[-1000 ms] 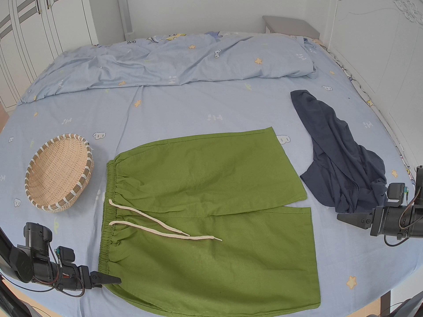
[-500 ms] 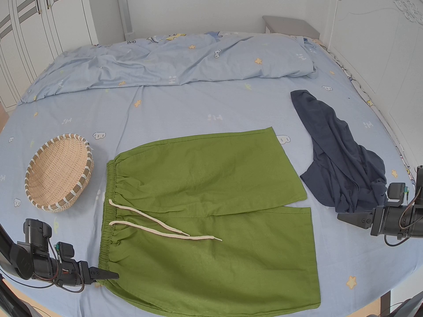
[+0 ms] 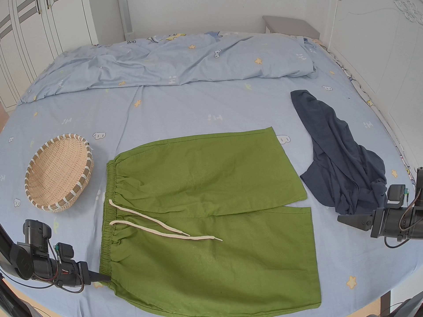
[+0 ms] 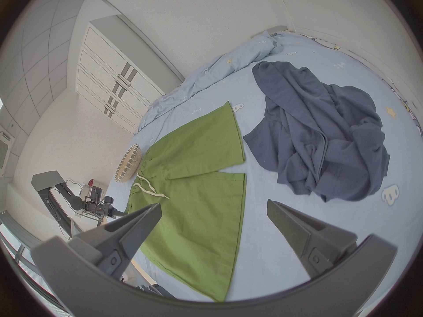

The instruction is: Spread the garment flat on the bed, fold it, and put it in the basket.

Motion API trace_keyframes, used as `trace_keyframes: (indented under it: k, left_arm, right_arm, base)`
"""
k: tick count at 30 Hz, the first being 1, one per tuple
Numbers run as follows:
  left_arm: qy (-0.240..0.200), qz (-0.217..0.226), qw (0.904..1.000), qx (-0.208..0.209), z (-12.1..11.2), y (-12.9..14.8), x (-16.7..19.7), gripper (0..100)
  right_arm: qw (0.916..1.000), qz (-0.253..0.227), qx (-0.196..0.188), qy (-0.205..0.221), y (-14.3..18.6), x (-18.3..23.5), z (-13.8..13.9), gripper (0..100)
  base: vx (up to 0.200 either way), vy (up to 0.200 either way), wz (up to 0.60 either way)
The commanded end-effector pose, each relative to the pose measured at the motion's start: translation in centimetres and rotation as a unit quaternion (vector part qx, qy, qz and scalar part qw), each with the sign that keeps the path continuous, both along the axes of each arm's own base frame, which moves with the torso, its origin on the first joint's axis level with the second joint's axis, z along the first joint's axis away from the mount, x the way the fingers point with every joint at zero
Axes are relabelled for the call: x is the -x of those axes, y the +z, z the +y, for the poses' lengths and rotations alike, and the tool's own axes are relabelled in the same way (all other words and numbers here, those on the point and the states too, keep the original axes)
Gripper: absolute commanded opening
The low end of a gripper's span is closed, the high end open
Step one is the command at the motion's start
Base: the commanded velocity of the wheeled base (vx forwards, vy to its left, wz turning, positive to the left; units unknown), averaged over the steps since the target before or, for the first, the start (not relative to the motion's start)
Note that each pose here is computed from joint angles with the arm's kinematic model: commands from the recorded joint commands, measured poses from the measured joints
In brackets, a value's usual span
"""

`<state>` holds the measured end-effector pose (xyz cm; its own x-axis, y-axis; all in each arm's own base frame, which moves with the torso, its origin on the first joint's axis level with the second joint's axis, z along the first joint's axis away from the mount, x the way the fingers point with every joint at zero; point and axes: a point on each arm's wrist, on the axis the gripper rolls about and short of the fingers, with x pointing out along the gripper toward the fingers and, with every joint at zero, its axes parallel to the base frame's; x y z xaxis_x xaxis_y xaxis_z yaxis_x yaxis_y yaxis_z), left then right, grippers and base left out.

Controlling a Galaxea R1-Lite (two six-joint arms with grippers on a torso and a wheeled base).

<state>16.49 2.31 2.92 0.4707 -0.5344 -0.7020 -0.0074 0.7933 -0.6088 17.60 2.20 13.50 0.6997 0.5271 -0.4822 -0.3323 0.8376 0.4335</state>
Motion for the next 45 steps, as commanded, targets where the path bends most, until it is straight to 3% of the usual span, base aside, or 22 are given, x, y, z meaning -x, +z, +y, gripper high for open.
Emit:
trace_keyframes:
  k: [1, 11, 18, 25, 27, 45]
  left_arm:
    - [0.018, -0.006, 0.9998, -0.002, 0.5, 0.3, 0.6, 0]
    - [0.020, -0.002, 0.9998, -0.001, 0.5, 0.2, 1.1, 0]
    - [0.022, -0.002, 0.9997, -0.001, 0.5, 0.2, 1.1, 0]
    - [0.020, -0.003, 0.9998, -0.002, 0.5, 0.2, 1.0, 0]
    - [0.018, -0.003, 0.9998, -0.002, 0.4, 0.2, 1.0, 0]
    - [0.018, -0.004, 0.9998, -0.002, 0.4, 0.2, 0.9, 0]
  right_arm:
    - [0.9997, 0.024, 0.001, 0.004, -1.2, 1.1, 0.0, 100]
    - [0.9927, 0.108, 0.037, 0.039, -5.8, 4.9, -0.1, 100]
    - [0.9760, 0.197, 0.022, 0.090, -8.4, 5.9, 0.5, 100]
    - [0.9651, 0.232, 0.025, 0.119, -9.6, 5.1, 1.4, 100]
    - [0.9579, 0.253, 0.030, 0.133, -10.7, 4.5, 2.0, 100]
    - [0.9463, 0.269, 0.045, 0.174, -12.7, 4.2, 3.4, 100]
  base:
    - [0.000, 0.000, 0.00]
    - [0.000, 0.000, 0.00]
    - [0.000, 0.000, 0.00]
    - [0.000, 0.000, 0.00]
    - [0.000, 0.000, 0.00]
    - [0.000, 0.000, 0.00]
